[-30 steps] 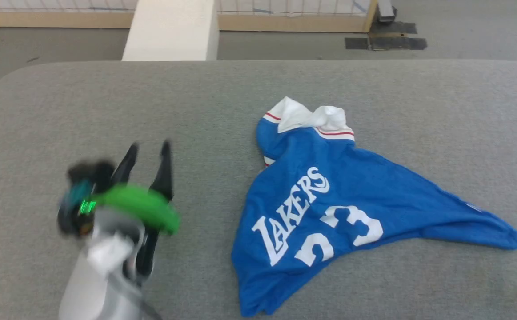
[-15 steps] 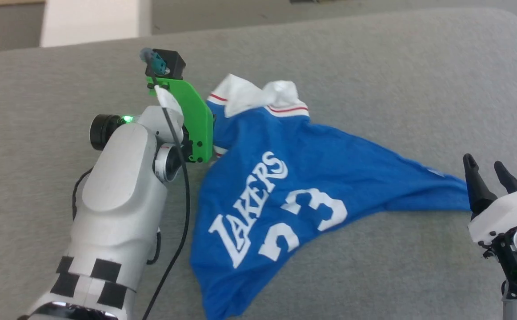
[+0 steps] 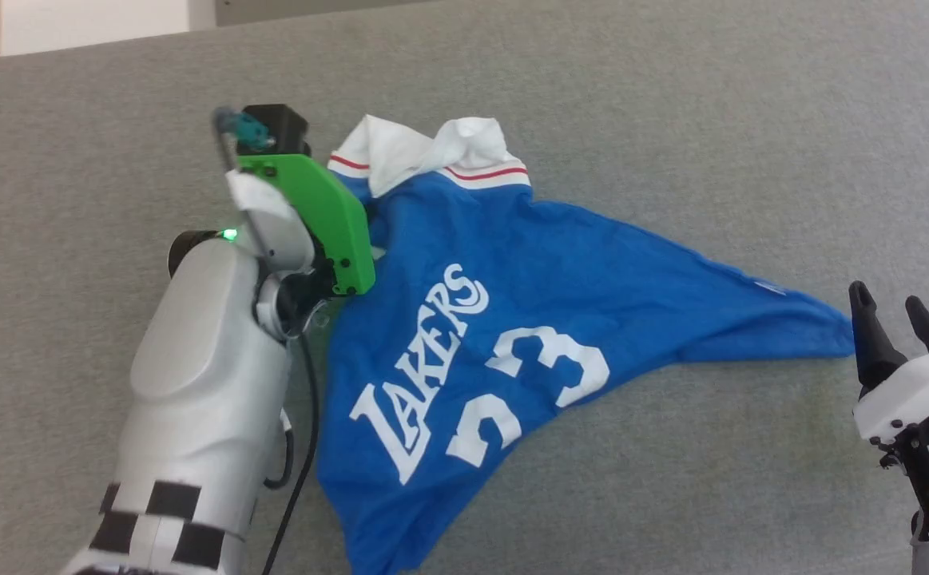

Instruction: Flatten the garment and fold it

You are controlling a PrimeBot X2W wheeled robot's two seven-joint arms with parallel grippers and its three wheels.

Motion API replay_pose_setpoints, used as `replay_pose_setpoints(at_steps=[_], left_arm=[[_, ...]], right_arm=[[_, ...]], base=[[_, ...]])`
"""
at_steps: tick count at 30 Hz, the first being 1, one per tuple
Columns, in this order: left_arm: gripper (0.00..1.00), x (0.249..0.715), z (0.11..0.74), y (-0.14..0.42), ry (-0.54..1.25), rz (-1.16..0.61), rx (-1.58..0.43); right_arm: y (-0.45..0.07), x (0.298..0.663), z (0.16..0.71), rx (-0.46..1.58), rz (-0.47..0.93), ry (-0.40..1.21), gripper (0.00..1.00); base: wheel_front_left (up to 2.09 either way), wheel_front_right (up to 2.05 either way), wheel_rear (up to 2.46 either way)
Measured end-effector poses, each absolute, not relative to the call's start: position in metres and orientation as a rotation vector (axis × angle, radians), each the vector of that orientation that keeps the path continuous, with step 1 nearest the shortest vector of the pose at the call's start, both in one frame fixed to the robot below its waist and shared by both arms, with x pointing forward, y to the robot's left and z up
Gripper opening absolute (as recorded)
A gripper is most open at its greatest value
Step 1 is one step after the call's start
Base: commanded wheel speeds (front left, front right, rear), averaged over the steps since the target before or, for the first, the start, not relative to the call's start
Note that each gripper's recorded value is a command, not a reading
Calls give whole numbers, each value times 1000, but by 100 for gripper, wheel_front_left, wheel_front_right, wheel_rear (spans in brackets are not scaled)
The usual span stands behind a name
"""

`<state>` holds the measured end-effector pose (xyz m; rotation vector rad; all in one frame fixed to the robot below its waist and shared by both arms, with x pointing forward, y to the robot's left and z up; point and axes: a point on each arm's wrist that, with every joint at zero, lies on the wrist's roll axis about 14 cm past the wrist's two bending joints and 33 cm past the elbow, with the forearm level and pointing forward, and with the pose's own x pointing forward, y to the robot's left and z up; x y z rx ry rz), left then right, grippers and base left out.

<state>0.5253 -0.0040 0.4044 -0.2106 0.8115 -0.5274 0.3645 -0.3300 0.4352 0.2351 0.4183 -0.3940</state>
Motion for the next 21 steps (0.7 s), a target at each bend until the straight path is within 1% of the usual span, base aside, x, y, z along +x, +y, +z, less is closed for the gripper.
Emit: replay_pose_setpoints(at_steps=[4, 6, 9, 12, 15, 17, 20, 21], left_arm=[[0, 527, 434, 15, 662, -494, -329], [0, 519, 441, 35, 615, -453, -344], [0, 501, 448, 79, 560, -332, -370], [0, 470, 451, 130, 530, -178, -388], [0, 421, 438, 170, 579, -30, -415], [0, 386, 423, 182, 649, 21, -431], [0, 339, 402, 179, 760, 47, -478], [0, 330, 398, 176, 778, 49, -499]], right_arm=[[-321, 369, 434, 230, -365, 428, 100], [-315, 371, 433, 233, -345, 434, 100], [-301, 377, 432, 236, -302, 441, 100], [-281, 388, 436, 242, -239, 436, 100], [-261, 400, 442, 246, -175, 422, 100], [-250, 406, 447, 245, -139, 412, 100], [-236, 413, 454, 245, -96, 396, 100], [-233, 414, 456, 246, -88, 392, 100]], base=[[0, 0, 0], [0, 0, 0], [0, 0, 0], [0, 0, 0], [0, 0, 0], [0, 0, 0], [0, 0, 0], [0, 0, 0]])
